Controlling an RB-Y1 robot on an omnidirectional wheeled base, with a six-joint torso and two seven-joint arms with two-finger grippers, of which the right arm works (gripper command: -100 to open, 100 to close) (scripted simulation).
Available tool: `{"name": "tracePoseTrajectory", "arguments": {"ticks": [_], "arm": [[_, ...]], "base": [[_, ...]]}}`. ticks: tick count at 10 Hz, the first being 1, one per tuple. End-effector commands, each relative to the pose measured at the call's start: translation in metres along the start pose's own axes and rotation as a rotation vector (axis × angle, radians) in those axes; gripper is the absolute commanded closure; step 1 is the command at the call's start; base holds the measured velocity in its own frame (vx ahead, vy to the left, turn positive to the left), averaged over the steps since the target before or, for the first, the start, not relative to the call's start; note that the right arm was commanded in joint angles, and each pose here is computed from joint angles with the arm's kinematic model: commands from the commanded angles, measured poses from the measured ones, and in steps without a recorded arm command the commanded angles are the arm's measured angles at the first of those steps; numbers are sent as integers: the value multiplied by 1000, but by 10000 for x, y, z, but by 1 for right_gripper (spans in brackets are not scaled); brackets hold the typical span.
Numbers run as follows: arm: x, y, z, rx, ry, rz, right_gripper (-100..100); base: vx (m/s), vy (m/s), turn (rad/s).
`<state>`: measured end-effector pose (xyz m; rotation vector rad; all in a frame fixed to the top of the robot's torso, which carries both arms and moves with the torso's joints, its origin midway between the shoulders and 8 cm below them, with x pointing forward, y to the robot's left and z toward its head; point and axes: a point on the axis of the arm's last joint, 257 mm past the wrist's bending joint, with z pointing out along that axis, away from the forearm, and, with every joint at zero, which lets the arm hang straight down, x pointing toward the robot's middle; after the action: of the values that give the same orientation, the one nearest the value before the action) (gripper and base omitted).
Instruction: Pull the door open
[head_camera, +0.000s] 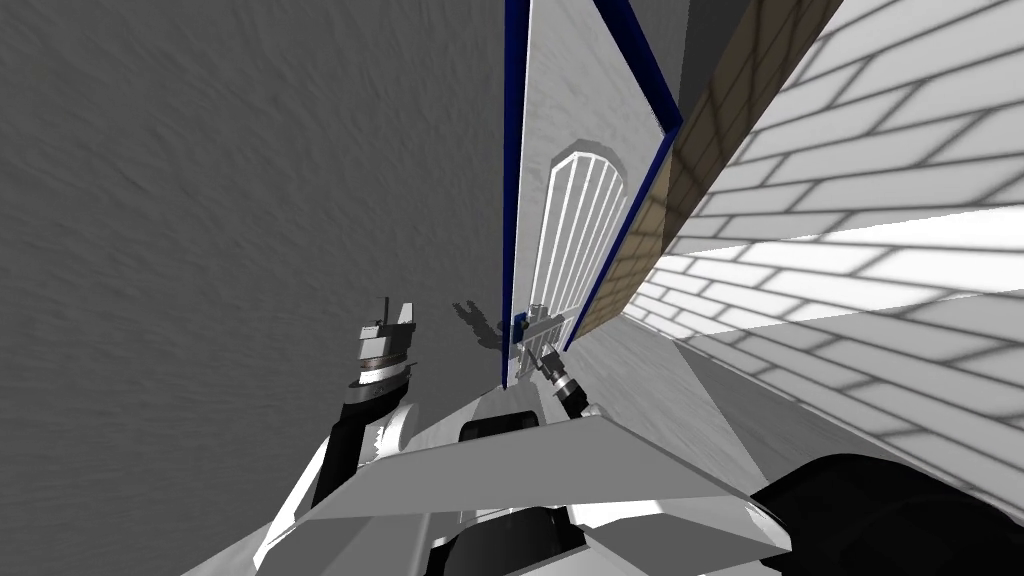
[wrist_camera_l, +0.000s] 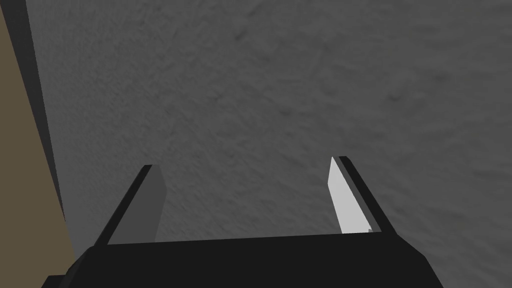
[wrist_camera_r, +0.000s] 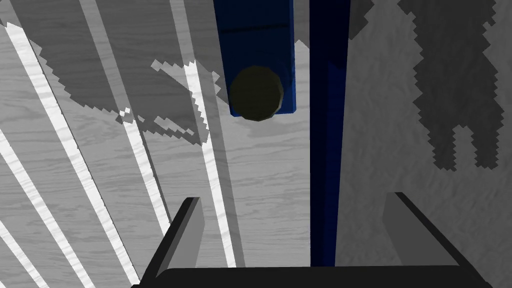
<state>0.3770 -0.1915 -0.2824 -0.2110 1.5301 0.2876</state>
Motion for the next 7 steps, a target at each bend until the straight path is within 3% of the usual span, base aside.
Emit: {"name": "tracePoseTrajectory", "arguments": {"ticks": [1,2,3,6,7], "arm": [[92,42,-2,-10,22,-30,-100],[51,33,4,-6,13,-18,-100],[109,-148,-19,2,26,-30,-100],[165,-492,-48,29,38,-37,-100],[178,-701,-61,49,40,-38,-100]], "base": [[122,-74,32],[57,-35,12],[-70,61,127],[-109,151,111],[-11,144,170]]}}
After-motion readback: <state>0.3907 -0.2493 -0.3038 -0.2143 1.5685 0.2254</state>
